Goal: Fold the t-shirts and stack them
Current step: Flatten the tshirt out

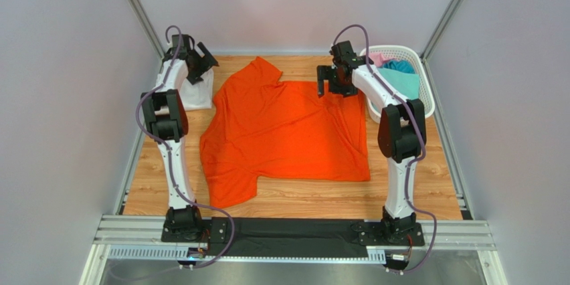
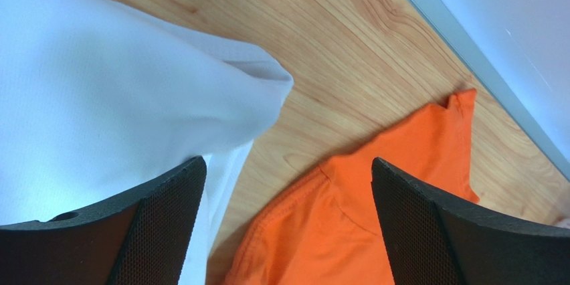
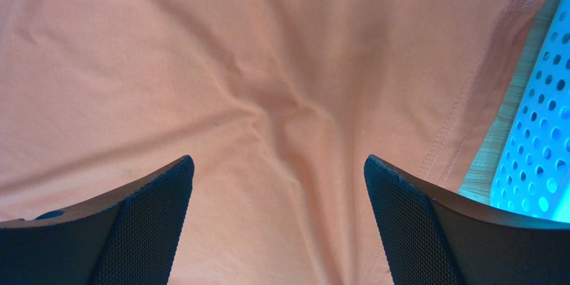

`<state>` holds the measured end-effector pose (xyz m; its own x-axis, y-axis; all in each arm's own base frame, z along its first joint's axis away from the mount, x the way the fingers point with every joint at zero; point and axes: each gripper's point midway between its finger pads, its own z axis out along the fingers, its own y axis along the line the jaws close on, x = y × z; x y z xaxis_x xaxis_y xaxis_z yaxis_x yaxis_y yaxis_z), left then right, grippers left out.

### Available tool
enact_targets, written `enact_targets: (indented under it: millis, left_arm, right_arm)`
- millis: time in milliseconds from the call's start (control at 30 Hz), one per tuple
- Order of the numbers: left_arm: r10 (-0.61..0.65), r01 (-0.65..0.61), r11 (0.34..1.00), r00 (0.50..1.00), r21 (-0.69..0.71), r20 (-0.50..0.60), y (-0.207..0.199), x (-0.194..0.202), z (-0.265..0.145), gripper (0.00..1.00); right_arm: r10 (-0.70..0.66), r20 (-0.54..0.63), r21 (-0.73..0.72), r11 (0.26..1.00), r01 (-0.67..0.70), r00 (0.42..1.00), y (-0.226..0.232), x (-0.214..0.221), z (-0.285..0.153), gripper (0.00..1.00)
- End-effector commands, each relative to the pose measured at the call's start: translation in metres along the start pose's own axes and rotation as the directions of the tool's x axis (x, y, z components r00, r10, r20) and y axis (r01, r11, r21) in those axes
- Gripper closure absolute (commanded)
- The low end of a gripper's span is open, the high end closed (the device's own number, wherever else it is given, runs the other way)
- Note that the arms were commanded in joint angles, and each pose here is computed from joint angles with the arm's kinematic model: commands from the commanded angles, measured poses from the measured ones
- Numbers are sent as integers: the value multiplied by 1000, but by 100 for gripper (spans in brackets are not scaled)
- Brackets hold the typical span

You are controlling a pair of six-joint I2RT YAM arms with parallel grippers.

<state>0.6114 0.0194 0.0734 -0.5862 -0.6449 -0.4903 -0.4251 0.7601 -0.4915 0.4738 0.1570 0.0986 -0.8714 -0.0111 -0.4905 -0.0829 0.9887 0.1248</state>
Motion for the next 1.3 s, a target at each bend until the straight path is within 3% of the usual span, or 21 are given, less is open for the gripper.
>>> enact_targets:
  millis: [0, 133, 233, 400, 733, 1000, 1267]
  left_arm:
    - [61, -72, 990, 994, 122, 90, -52, -31, -61, 0]
    - [127, -146, 980, 983, 138, 134, -71, -28, -105, 0]
    - [169, -184, 975, 978, 123, 126, -79, -9, -111, 0]
    - [219, -216, 967, 976, 136, -13, -82, 50, -85, 0]
    - [231, -229, 973, 933, 38, -277, -42, 136, -42, 0]
    - [220, -257, 965, 904, -55, -368, -10, 156, -9, 0]
    - [206, -249, 966, 904, -70, -376, -12, 154, 7, 0]
  right_arm:
    - [-16, 78, 17, 1000, 14, 997, -3, -21, -20, 0]
    - [23, 85, 31, 999, -26, 996, -6, -23, -19, 0]
    - [61, 72, 22, 998, -63, 996, -5, -21, -11, 0]
    - [91, 45, 30, 995, -92, 995, -7, -16, 9, 0]
    - [95, -6, 87, 992, -94, 996, -24, -5, 47, 0]
    - [111, -71, 80, 991, -105, 991, -29, 9, 87, 0]
    - [126, -62, 77, 990, -122, 990, -45, -3, 103, 0]
